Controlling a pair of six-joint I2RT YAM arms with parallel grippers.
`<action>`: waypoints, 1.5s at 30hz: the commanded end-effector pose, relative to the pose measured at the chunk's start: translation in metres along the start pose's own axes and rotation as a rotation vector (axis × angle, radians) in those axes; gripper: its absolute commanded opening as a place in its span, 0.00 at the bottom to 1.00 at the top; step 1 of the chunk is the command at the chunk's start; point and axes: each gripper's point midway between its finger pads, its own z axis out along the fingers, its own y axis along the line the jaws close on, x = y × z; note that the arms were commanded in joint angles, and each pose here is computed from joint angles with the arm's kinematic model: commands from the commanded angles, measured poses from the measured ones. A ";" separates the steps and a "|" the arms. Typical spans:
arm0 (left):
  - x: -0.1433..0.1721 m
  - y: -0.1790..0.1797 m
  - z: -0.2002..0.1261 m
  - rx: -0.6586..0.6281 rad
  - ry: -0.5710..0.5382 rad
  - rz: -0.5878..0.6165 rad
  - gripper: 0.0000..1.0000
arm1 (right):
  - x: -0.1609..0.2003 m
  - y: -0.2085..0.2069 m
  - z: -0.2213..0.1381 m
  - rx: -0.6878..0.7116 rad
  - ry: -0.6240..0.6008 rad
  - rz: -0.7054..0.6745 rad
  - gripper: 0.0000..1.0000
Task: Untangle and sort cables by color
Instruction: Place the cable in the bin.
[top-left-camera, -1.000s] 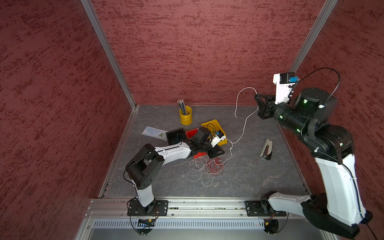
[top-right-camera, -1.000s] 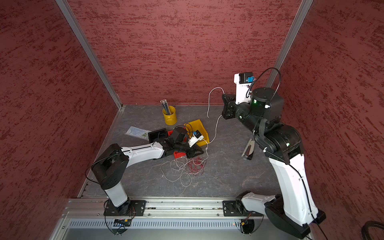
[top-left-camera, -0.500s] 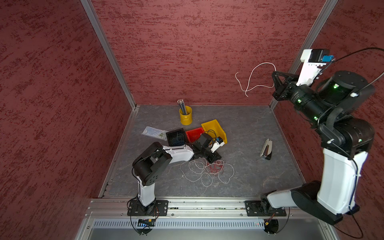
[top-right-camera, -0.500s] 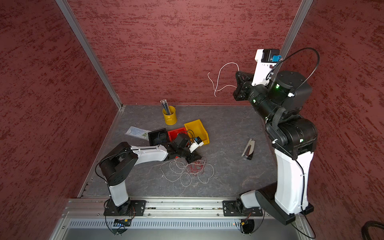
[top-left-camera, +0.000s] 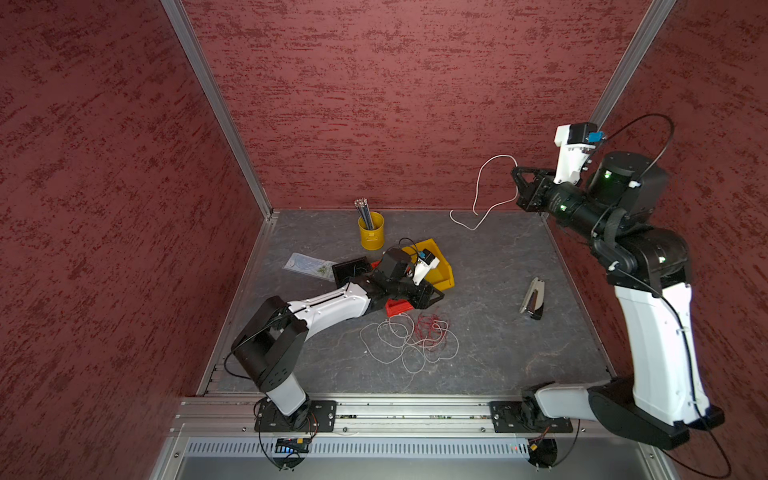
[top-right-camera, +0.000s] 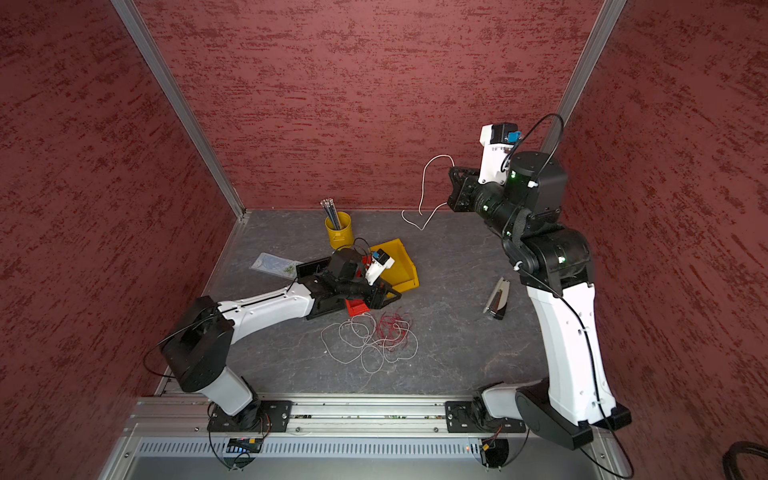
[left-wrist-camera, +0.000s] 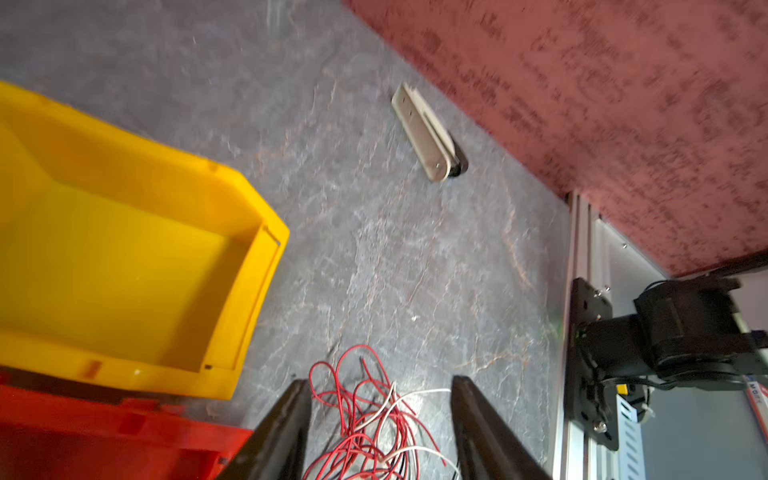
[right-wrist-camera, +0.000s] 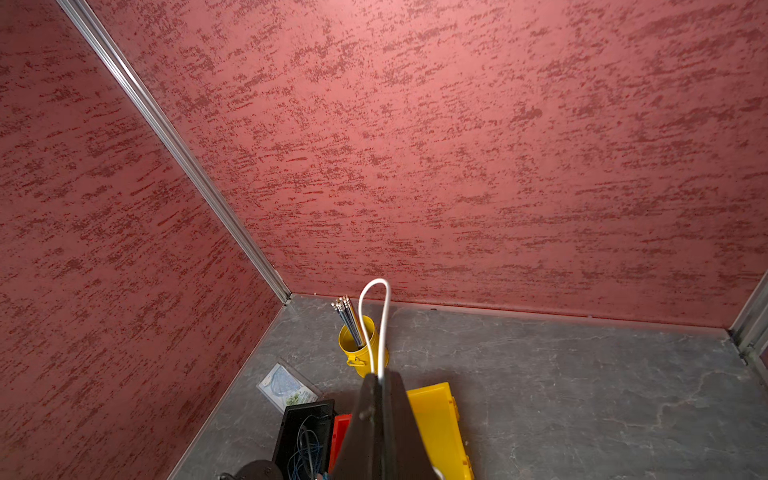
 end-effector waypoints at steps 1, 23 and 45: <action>-0.021 -0.011 -0.024 0.025 -0.068 -0.038 0.78 | -0.001 0.006 -0.002 -0.048 -0.021 0.031 0.00; -0.039 0.040 -0.205 -0.327 -0.450 -0.359 1.00 | 0.080 0.019 0.067 -0.224 0.181 0.203 0.00; 0.006 0.064 -0.227 -0.414 -0.395 -0.513 1.00 | 0.192 0.052 0.137 -0.278 0.400 0.234 0.00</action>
